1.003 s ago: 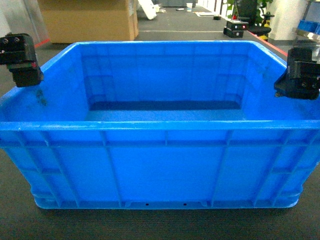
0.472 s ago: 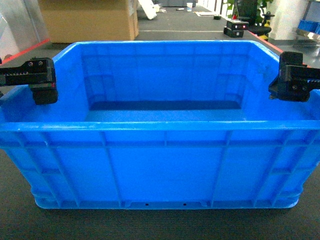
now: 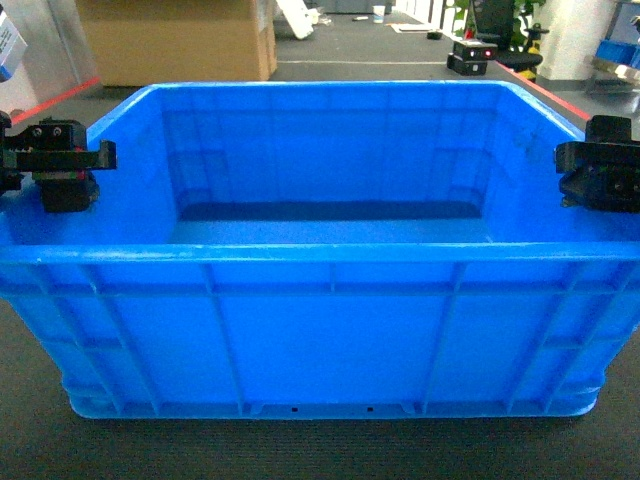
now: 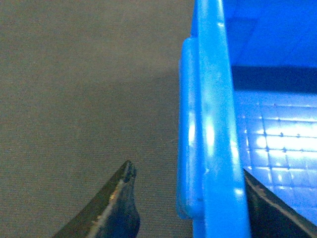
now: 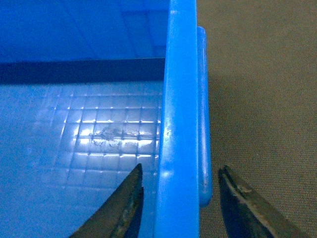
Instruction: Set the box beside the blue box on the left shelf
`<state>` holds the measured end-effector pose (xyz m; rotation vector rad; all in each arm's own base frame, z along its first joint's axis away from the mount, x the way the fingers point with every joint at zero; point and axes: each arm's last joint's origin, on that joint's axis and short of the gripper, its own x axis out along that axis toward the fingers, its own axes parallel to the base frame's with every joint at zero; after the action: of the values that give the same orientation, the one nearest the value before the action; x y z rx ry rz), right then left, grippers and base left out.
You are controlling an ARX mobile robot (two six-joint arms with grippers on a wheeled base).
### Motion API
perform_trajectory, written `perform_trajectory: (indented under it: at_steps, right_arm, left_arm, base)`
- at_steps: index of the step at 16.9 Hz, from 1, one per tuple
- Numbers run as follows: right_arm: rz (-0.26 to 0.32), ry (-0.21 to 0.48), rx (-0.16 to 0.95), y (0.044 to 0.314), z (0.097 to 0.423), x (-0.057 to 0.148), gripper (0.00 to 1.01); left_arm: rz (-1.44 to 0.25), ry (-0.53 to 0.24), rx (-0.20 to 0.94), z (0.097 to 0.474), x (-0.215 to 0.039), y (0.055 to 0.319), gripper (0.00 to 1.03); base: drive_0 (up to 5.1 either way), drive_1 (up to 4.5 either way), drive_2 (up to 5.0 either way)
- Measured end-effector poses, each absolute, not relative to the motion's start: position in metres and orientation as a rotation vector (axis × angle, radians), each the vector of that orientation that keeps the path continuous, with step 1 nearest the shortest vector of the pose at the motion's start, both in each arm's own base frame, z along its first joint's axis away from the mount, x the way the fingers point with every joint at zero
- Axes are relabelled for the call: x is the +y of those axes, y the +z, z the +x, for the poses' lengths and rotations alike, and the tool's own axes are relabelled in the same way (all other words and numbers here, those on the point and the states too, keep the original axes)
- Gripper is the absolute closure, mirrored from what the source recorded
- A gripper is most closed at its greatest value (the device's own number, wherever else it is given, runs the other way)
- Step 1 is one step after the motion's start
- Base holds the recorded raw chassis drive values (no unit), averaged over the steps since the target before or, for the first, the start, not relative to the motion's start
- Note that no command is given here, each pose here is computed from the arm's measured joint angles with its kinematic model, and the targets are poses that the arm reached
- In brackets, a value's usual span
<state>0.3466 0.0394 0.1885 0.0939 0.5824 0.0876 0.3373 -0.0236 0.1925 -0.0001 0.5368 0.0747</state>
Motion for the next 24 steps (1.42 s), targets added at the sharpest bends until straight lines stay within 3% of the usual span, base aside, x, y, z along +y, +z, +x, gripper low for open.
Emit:
perform_trajectory:
  at_steps: [2,4,9,14,18,24]
  right_arm:
    - [0.088,0.089,0.58,0.189,0.347,0.039,0.73]
    - [0.077,0.077,0.574,0.19,0.348,0.039,0.79]
    - [0.072,0.078,0.528,0.201,0.335,0.042,0.79]
    - [0.052,0.068,0.329,0.241,0.303,0.036,0.79]
    - [0.05,0.066,0.318,0.235,0.27,0.032,0.79]
    - [0.031,0.077,0.17,0.248,0.229,0.026,0.79]
  left_arm:
    - [0.003,0.064,0.535,0.337,-0.025,0.193,0.66]
    - [0.015,0.049,0.53,0.338,-0.027,0.194,0.81]
    - [0.033,0.051,0.493,0.33,-0.027,0.204,0.82]
    - [0.034,0.065,0.281,0.295,-0.033,0.245,0.82]
    - [0.029,0.075,0.265,0.259,-0.03,0.238,0.82]
    - [0.006,0.061,0.135,0.219,-0.028,0.248,0.82]
  base:
    - [0.0,0.0,0.0]
    - [0.0,0.0,0.0]
    - [0.0,0.0,0.0]
    - [0.0,0.0,0.0]
    - [0.0,0.0,0.0]
    - [0.0,0.0,0.0]
